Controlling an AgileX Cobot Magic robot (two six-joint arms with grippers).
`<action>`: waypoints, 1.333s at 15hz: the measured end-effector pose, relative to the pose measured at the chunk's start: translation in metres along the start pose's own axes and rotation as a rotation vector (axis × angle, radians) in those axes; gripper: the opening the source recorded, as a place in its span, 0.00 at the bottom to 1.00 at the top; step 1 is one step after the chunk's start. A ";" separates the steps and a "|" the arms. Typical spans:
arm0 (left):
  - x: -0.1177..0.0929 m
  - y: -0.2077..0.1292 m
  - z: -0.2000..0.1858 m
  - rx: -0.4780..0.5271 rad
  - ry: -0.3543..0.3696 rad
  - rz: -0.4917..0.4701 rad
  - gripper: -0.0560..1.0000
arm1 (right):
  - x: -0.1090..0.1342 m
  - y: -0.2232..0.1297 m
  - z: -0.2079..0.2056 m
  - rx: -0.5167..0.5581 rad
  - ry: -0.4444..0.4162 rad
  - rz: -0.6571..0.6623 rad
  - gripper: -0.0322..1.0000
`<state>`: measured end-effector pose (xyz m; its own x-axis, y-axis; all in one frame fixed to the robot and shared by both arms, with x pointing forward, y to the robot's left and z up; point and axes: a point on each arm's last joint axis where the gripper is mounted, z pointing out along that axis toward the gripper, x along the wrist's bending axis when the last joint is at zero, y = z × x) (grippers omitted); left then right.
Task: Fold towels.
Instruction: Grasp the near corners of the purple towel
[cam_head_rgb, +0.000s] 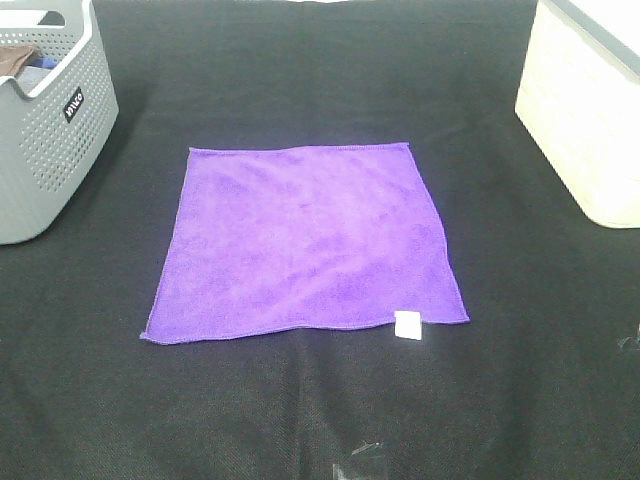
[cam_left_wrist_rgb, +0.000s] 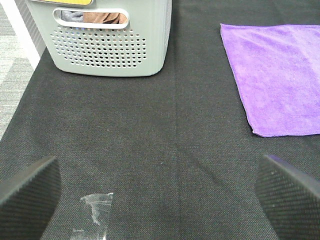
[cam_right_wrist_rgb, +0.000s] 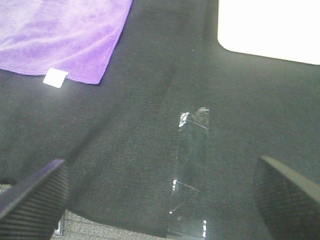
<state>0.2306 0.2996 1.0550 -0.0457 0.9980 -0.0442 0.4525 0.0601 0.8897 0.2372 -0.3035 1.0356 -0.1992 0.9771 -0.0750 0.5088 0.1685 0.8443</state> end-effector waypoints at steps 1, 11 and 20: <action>0.000 0.000 0.000 0.000 0.000 0.000 0.99 | 0.000 0.000 0.000 0.002 -0.025 0.016 0.96; 0.000 0.000 0.000 0.000 0.000 0.000 0.99 | 0.000 0.000 0.000 0.007 -0.093 0.058 0.96; 0.000 0.000 0.000 0.000 0.000 0.000 0.99 | 0.000 0.000 0.000 0.007 -0.094 0.058 0.96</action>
<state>0.2306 0.2996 1.0550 -0.0457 0.9980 -0.0442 0.4525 0.0601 0.8897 0.2369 -0.3033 1.0356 -0.0902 0.9930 -0.0758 0.5233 0.1120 0.8447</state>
